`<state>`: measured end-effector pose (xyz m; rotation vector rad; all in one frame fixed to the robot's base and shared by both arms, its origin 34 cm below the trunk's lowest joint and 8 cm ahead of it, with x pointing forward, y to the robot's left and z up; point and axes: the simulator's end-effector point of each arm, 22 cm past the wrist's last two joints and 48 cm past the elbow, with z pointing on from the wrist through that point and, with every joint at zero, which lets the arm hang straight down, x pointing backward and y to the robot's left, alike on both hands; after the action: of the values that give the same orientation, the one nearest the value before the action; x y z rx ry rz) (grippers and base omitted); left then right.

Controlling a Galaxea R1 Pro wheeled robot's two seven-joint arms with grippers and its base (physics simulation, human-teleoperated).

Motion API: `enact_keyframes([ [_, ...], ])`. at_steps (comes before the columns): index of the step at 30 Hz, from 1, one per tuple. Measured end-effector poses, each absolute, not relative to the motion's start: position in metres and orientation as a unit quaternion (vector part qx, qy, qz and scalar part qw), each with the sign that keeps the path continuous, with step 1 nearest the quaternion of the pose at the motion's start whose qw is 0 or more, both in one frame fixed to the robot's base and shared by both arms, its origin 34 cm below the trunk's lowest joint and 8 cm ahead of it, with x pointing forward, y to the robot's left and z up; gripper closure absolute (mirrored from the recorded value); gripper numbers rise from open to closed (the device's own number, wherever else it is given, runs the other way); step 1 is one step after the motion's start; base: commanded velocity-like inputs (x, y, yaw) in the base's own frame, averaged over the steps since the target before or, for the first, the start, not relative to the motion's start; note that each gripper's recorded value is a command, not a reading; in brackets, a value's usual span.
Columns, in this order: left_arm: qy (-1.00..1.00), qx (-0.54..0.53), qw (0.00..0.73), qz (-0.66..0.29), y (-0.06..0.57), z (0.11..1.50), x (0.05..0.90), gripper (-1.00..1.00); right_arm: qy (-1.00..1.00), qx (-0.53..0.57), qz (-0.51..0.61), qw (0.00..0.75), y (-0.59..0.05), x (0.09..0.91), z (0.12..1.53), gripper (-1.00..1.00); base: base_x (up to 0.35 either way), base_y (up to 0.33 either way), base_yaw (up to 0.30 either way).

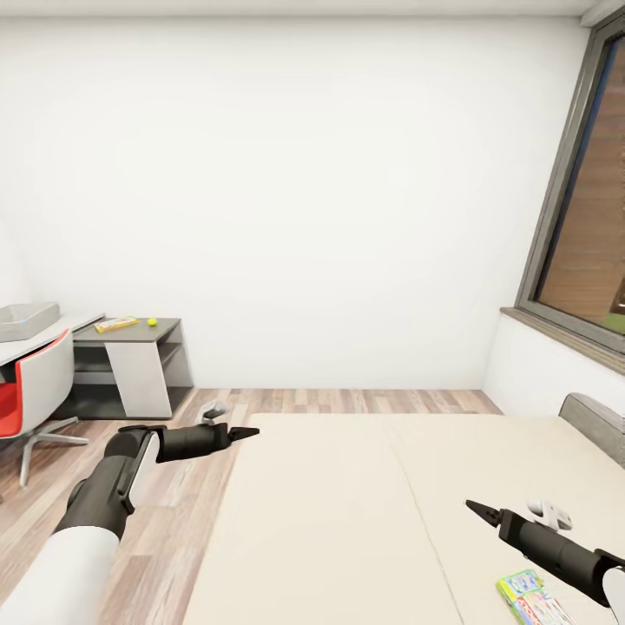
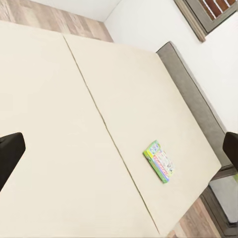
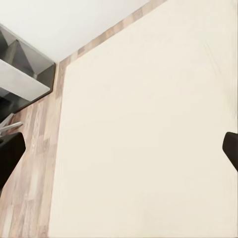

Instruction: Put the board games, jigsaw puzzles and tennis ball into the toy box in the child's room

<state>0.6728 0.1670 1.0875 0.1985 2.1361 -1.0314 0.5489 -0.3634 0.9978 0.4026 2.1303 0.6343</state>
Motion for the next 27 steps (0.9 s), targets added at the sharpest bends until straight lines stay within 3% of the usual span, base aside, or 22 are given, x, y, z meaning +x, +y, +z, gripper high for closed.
enact_keyframes([
  [27, 0.833, 0.078, 0.37, -0.403, 0.1658, 1.0873, 0.6725, -1.0, 0.853, 0.161, 0.253, 0.428, -0.3637, 0.549, 0.9982, -1.0, 0.0, -0.298, 0.0],
])
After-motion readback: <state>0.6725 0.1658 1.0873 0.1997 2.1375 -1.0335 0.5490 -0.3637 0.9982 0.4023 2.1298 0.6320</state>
